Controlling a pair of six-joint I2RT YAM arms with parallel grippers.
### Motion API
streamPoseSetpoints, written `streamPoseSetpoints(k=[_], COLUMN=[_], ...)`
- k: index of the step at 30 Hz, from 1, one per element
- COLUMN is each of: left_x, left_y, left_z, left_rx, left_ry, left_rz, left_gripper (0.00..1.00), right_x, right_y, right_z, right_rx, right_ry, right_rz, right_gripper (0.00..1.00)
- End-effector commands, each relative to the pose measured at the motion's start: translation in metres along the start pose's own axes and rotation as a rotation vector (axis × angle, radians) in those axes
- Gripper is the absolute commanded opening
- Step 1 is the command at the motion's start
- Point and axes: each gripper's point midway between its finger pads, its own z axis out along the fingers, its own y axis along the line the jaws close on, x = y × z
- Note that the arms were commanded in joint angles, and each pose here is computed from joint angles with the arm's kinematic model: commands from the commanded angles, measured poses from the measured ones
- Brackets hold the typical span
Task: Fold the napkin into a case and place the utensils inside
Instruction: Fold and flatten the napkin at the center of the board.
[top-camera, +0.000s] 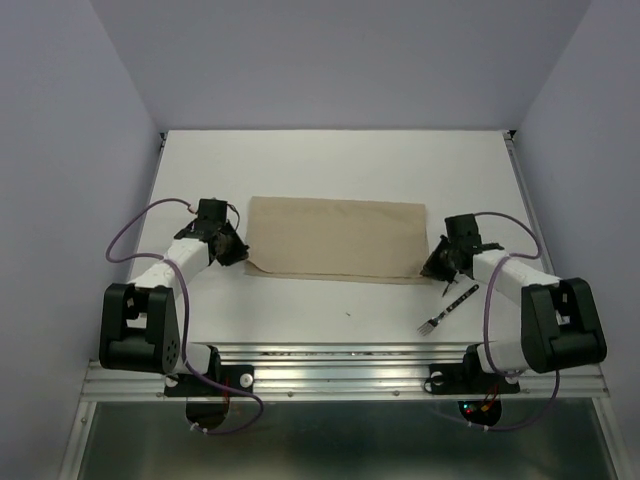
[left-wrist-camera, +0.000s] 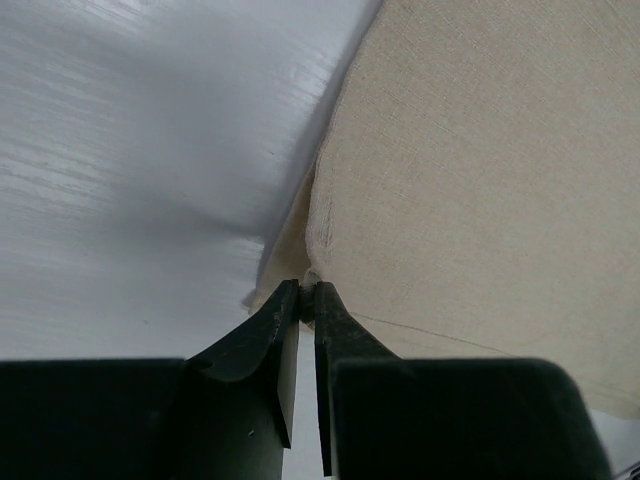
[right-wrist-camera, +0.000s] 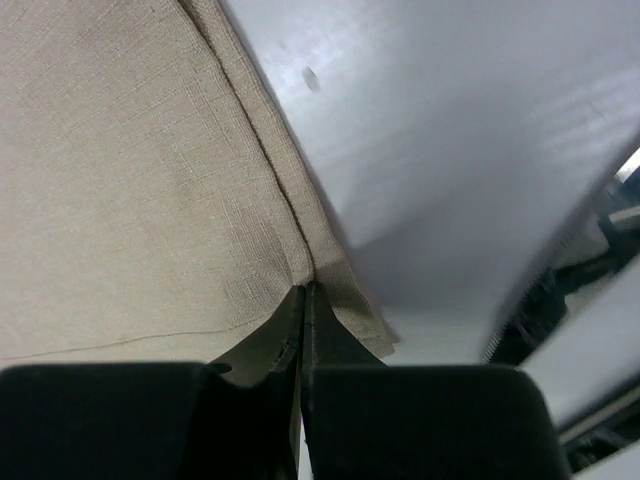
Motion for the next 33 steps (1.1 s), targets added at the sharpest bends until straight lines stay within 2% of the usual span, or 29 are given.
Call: streamPoseSetpoints(k=[1, 5, 8, 11, 14, 22, 26, 27, 33], left_x=[-0.010, -0.025, -0.039, -0.048, -0.062, -0.095, -0.096, -0.087, -0.059], left_y=[-0.002, -0.009, -0.017, -0.022, -0.022, -0.044, -0.047, -0.049, -0.037], left_z=[-0.002, -0.002, -0.007, -0.011, -0.016, -0.043, -0.047, -0.045, -0.028], left_rx=[-0.021, -0.028, -0.025, -0.017, -0.042, 0.004, 0.023, 0.044, 0.058], left_ry=[-0.031, -0.050, -0.072, -0.085, -0.117, -0.181, -0.186, -0.156, -0.098], left_rz=[-0.012, -0.007, 0.002, 0.013, 0.023, 0.029, 0.028, 0.024, 0.000], left_gripper=[0.00, 0.00, 0.00, 0.00, 0.00, 0.00, 0.00, 0.00, 0.00], right_x=[-0.027, -0.053, -0.069, -0.097, -0.108, -0.157, -0.155, -0.150, -0.111], right_y=[0.005, 0.029, 0.052, 0.080, 0.098, 0.149, 0.148, 0.144, 0.099], right_z=[0.025, 0.047, 0.042, 0.023, 0.004, -0.071, -0.092, -0.093, -0.067], right_rx=[0.044, 0.038, -0.018, -0.084, -0.138, -0.265, -0.287, -0.282, -0.189], right_ry=[-0.065, -0.066, -0.083, -0.153, -0.168, -0.318, -0.344, -0.336, -0.262], right_rz=[-0.042, -0.075, -0.089, -0.114, -0.138, -0.175, -0.173, -0.169, -0.152], right_gripper=[0.01, 0.01, 0.01, 0.01, 0.01, 0.01, 0.01, 0.01, 0.01])
